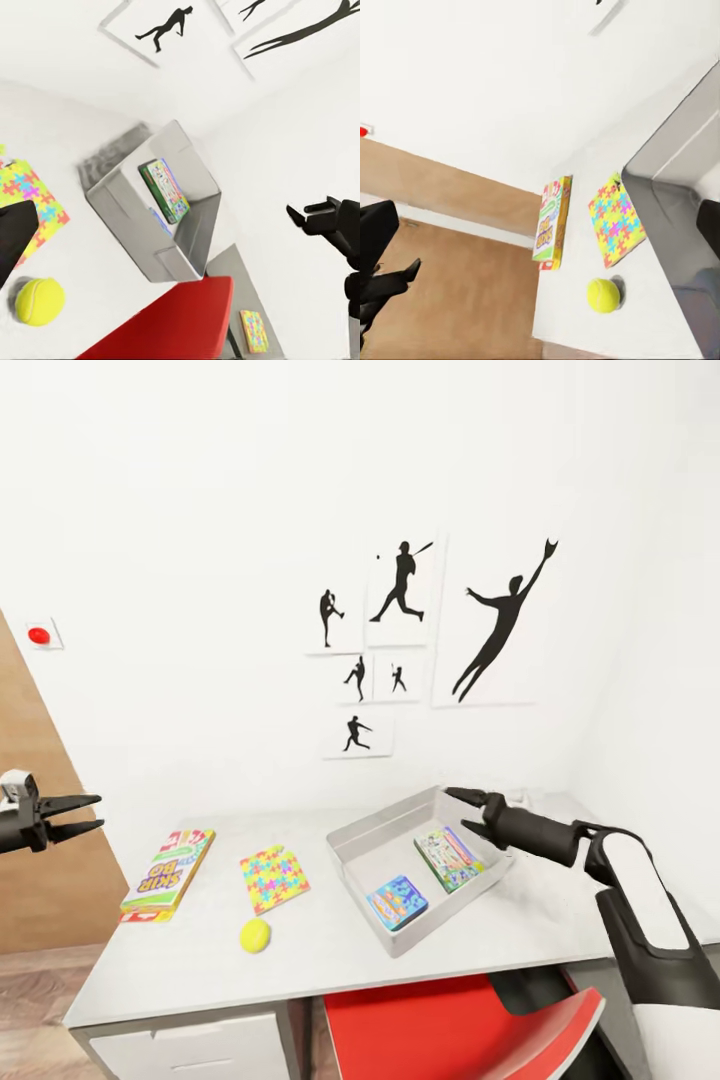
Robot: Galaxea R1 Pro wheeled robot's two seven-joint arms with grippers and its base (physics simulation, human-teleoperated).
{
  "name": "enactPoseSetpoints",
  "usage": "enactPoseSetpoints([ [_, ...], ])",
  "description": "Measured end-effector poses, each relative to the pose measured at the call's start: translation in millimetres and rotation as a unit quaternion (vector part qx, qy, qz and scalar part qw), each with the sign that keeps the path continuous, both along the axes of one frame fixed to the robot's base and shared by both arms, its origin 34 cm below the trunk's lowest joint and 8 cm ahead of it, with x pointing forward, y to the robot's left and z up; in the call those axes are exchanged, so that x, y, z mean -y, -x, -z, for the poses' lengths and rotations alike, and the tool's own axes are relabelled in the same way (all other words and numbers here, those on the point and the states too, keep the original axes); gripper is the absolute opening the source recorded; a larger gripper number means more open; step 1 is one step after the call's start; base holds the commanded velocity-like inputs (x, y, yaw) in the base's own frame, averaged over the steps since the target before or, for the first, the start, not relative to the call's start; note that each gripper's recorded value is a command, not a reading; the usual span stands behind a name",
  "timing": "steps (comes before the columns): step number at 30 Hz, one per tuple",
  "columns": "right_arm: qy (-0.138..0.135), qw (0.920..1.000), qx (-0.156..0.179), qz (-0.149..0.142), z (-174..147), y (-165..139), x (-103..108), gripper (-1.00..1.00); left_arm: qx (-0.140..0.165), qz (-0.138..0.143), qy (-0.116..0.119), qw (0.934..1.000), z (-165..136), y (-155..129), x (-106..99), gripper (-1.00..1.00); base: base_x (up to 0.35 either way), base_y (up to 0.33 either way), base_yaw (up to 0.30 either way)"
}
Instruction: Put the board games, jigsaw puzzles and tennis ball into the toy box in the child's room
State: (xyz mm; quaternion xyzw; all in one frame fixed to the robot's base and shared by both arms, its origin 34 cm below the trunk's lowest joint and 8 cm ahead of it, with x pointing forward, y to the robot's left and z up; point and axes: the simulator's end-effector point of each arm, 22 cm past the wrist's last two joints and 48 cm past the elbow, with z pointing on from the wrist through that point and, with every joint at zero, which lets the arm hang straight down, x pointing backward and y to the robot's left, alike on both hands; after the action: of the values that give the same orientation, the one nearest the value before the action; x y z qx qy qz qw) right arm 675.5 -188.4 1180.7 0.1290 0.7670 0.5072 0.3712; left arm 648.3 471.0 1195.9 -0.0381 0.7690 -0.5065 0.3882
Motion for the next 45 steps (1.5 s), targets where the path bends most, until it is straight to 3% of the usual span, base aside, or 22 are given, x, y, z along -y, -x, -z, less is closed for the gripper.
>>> enactPoseSetpoints([
  [4, -0.046, 0.9989, 0.000, -0.011, 14.1, 29.3, 16.0, 1.00, -0.014, -0.030, -0.013, 0.9994, 14.1, 19.5, -34.8, 1.00, 0.000, 0.000, -0.028],
  [11, -0.130, 0.9896, 0.026, -0.056, 14.4, 93.4, 6.0, 1.00, -0.026, -0.067, -0.020, 0.9972, 37.5, 44.7, -69.9, 1.00, 0.000, 0.000, -0.005],
  [16, -0.153, 0.9863, 0.027, -0.056, 18.8, 113.4, 11.0, 1.00, -0.034, -0.081, -0.019, 0.9960, 55.4, 58.6, -79.2, 1.00, 0.000, 0.000, 0.000],
  [23, -0.164, 0.9847, 0.014, -0.057, 30.9, 131.7, 7.2, 1.00, -0.032, -0.086, -0.030, 0.9953, 77.1, 74.4, -82.3, 1.00, 0.000, 0.000, 0.000],
  [35, -0.165, 0.9846, 0.020, -0.056, 25.6, 135.4, 7.2, 1.00, -0.024, -0.087, -0.031, 0.9954, 73.7, 80.2, -82.9, 1.00, -0.002, 0.000, 0.000],
  [42, -0.142, 0.9885, 0.019, -0.050, 31.6, 134.5, 8.0, 1.00, -0.020, -0.089, -0.032, 0.9953, 69.4, 82.9, -85.3, 1.00, -0.207, 0.000, 0.000],
  [45, -0.131, 0.9904, 0.028, -0.035, 31.3, 129.6, 13.2, 1.00, -0.019, -0.090, -0.034, 0.9951, 67.2, 84.9, -87.4, 1.00, -0.263, 0.000, 0.000],
])
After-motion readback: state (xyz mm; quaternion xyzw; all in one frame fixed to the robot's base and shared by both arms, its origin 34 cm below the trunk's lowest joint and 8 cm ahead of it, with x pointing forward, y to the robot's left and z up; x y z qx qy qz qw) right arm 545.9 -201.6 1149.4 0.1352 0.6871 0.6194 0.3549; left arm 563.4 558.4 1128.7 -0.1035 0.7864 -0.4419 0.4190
